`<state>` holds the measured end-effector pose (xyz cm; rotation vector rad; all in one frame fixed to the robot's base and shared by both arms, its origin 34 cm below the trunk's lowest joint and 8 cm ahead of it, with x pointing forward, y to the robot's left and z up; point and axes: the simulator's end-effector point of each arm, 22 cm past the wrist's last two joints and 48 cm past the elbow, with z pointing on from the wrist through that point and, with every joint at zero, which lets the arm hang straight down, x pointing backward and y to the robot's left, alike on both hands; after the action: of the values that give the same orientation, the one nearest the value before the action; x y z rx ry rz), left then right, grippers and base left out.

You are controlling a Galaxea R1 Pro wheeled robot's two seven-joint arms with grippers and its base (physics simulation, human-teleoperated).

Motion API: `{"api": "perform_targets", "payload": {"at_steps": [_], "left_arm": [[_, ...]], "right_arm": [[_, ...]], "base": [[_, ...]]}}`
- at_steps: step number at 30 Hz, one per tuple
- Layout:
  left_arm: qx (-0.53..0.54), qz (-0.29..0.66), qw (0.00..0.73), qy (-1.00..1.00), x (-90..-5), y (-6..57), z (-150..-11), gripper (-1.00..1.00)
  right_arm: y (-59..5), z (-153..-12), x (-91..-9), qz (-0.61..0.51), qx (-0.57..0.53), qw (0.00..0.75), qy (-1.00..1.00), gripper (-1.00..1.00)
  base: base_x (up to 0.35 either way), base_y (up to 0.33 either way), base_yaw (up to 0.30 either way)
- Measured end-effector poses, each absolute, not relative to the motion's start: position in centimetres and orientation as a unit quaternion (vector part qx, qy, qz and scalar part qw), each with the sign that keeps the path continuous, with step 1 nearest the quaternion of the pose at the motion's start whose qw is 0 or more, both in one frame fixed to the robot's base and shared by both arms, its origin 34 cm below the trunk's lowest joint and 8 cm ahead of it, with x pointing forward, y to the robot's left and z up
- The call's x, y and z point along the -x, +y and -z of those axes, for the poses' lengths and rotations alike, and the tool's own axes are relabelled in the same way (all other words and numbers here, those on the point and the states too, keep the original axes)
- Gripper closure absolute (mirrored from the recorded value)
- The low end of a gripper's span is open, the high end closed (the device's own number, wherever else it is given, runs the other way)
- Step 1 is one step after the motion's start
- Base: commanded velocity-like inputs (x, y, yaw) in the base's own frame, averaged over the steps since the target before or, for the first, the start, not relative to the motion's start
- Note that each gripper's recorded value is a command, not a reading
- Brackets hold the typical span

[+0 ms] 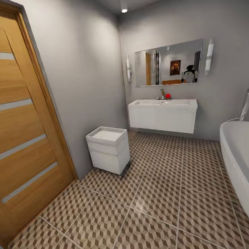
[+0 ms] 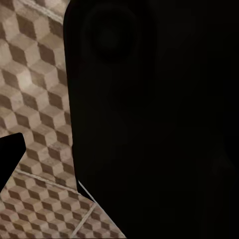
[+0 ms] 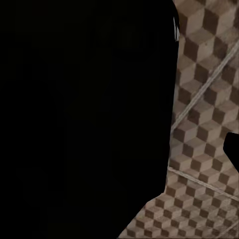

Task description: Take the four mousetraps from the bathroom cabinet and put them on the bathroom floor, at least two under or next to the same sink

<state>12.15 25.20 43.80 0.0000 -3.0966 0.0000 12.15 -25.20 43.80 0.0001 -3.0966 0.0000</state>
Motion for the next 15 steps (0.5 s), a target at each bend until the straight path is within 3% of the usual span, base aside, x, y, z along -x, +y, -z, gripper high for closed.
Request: {"api": "perform_targets", "payload": {"at_steps": [15], "left_arm": [[-0.008, -0.003, -0.002, -1.000, -14.5, 24.9, -43.8, -1.00]], "right_arm": [[-25.7, -43.8, -16.5, -0.002, -0.006, -0.029, -1.000, -1.00]], "base": [[0.000, 0.000, 0.000]]}}
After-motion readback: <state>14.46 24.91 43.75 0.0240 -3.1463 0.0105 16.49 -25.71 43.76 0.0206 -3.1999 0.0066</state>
